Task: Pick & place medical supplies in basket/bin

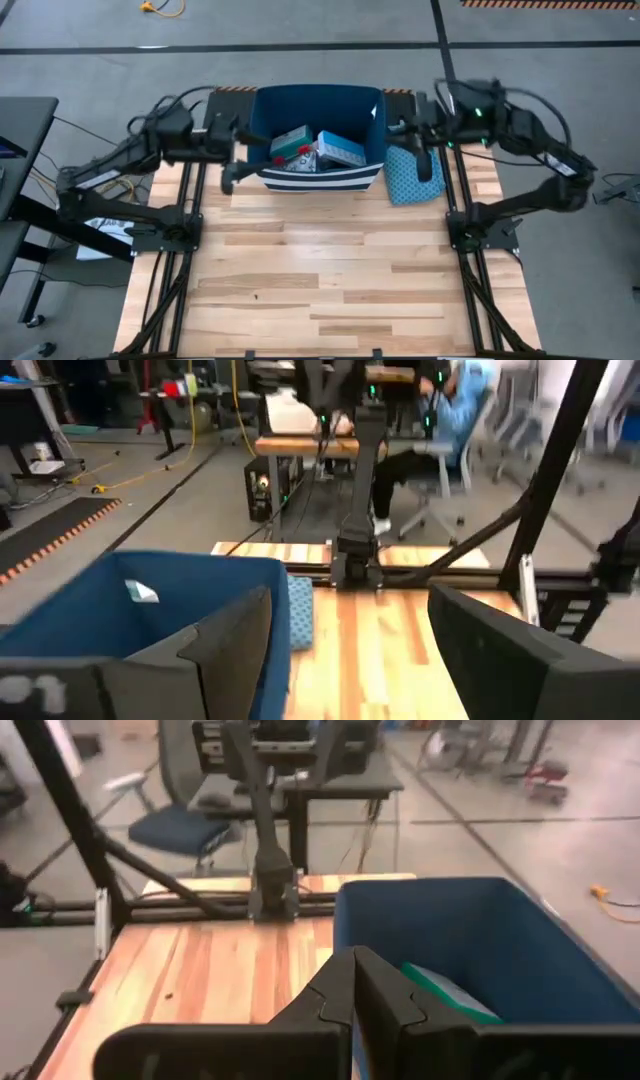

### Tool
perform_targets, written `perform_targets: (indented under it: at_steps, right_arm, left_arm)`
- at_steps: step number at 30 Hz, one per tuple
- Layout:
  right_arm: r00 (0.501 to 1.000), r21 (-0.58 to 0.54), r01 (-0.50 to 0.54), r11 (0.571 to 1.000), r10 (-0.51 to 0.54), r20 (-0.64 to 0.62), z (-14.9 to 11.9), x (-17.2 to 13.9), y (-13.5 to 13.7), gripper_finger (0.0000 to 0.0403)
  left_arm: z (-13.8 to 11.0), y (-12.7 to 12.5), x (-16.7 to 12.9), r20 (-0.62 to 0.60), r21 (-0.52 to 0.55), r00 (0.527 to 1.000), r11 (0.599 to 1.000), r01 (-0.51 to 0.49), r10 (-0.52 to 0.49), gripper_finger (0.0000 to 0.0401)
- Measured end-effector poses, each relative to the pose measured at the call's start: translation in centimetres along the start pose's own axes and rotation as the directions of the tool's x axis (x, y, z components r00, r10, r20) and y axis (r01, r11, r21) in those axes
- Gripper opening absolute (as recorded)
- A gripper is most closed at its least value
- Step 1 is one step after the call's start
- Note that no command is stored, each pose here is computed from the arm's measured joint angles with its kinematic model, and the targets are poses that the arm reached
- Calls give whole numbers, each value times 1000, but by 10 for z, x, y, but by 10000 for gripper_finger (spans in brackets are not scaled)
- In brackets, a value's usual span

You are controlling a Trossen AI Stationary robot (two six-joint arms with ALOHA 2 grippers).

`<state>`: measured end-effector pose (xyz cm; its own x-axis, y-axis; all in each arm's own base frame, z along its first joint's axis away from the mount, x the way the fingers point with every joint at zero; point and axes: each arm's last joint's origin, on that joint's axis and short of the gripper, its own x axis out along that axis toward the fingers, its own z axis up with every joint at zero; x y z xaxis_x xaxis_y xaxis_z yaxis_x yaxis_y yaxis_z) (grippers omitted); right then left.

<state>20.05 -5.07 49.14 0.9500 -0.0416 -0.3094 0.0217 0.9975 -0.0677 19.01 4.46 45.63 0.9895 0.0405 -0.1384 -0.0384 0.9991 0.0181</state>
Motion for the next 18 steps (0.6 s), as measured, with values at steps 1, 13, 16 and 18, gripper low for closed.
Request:
perform_targets:
  at_steps: [1,13,16,18]
  right_arm:
    - [1000,10,11,1000,-11,12,-9,-3,5,0]
    - [974,113,16,993,-41,223,-142,-21,39,0]
    - [969,126,50,991,-79,234,-172,-26,41,0]
    - [965,148,53,988,-89,246,-189,-31,44,0]
  left_arm:
    - [-9,-2,-5,19,-21,1000,1000,-1,2,261]
    - [-114,-21,-48,231,-174,973,985,14,27,261]
    - [-140,-26,-54,215,-177,976,984,27,12,261]
    - [-155,-29,-57,212,-195,977,981,15,27,261]
